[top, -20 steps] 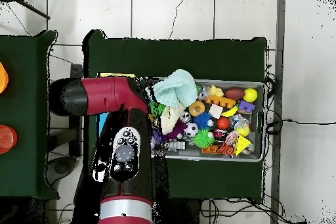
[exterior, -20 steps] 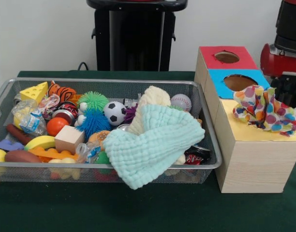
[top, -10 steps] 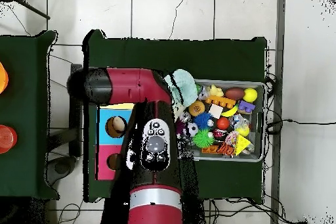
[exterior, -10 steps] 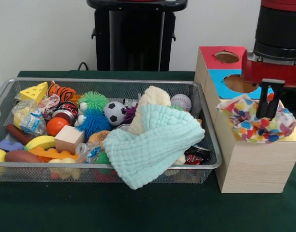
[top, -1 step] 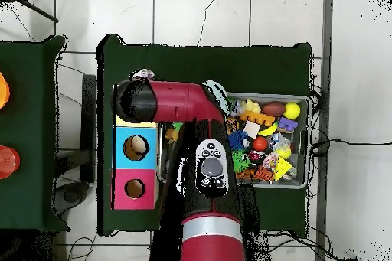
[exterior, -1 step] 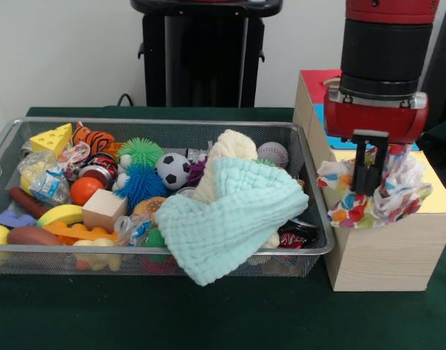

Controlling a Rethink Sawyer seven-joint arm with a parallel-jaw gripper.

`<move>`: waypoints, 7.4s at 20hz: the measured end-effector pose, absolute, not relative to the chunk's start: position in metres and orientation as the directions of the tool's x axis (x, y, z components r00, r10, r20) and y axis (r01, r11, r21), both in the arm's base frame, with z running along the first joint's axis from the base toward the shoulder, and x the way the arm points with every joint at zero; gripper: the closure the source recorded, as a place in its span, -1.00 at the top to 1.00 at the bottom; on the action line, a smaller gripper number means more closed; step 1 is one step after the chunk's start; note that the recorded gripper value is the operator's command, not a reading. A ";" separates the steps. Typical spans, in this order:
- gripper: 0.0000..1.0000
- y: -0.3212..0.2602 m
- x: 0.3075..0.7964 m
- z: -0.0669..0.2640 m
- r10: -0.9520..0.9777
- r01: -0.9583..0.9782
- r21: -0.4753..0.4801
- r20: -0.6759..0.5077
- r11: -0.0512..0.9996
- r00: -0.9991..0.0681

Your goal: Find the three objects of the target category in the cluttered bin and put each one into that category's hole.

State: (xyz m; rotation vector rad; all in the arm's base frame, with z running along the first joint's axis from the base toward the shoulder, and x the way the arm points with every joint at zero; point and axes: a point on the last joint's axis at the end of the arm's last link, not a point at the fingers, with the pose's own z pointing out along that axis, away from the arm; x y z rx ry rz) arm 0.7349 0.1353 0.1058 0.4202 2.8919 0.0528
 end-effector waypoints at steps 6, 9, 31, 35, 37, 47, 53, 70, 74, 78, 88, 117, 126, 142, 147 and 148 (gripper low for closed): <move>-1.00 0.139 0.714 0.097 0.252 0.248 0.046 -0.205 0.968 -0.946; -1.00 0.151 0.702 0.094 0.232 0.229 0.039 -0.189 0.973 -0.954; -1.00 0.207 0.672 0.099 0.171 0.168 0.032 -0.113 0.985 -0.979; -1.00 0.204 0.676 0.092 0.173 0.169 0.035 -0.131 0.985 -0.976; -1.00 0.203 0.679 0.089 0.172 0.169 0.035 -0.144 0.985 -0.975; -1.00 0.201 0.681 0.077 0.165 0.162 0.031 -0.160 0.986 -0.973; -1.00 0.201 0.681 0.074 0.172 0.168 0.038 -0.158 0.985 -0.972; -1.00 0.181 0.683 0.040 0.249 0.217 0.150 -0.247 0.965 -0.936; -1.00 0.173 0.685 0.031 0.298 0.250 0.214 -0.234 0.944 -0.925; -1.00 0.172 0.684 0.023 0.322 0.265 0.245 -0.231 0.933 -0.918; -1.00 0.195 0.665 0.024 0.238 0.204 0.157 -0.244 0.966 -0.940; -1.00 0.199 0.658 0.029 0.271 0.219 0.206 -0.272 0.954 -0.923; -1.00 0.199 0.657 0.035 0.255 0.214 0.181 -0.243 0.960 -0.936; -1.00 0.171 0.667 0.028 0.455 0.390 0.425 -0.059 0.817 -0.888; -1.00 0.168 0.667 0.028 0.475 0.409 0.456 -0.036 0.791 -0.879; -1.00 0.168 0.667 0.028 0.478 0.409 0.460 -0.039 0.788 -0.877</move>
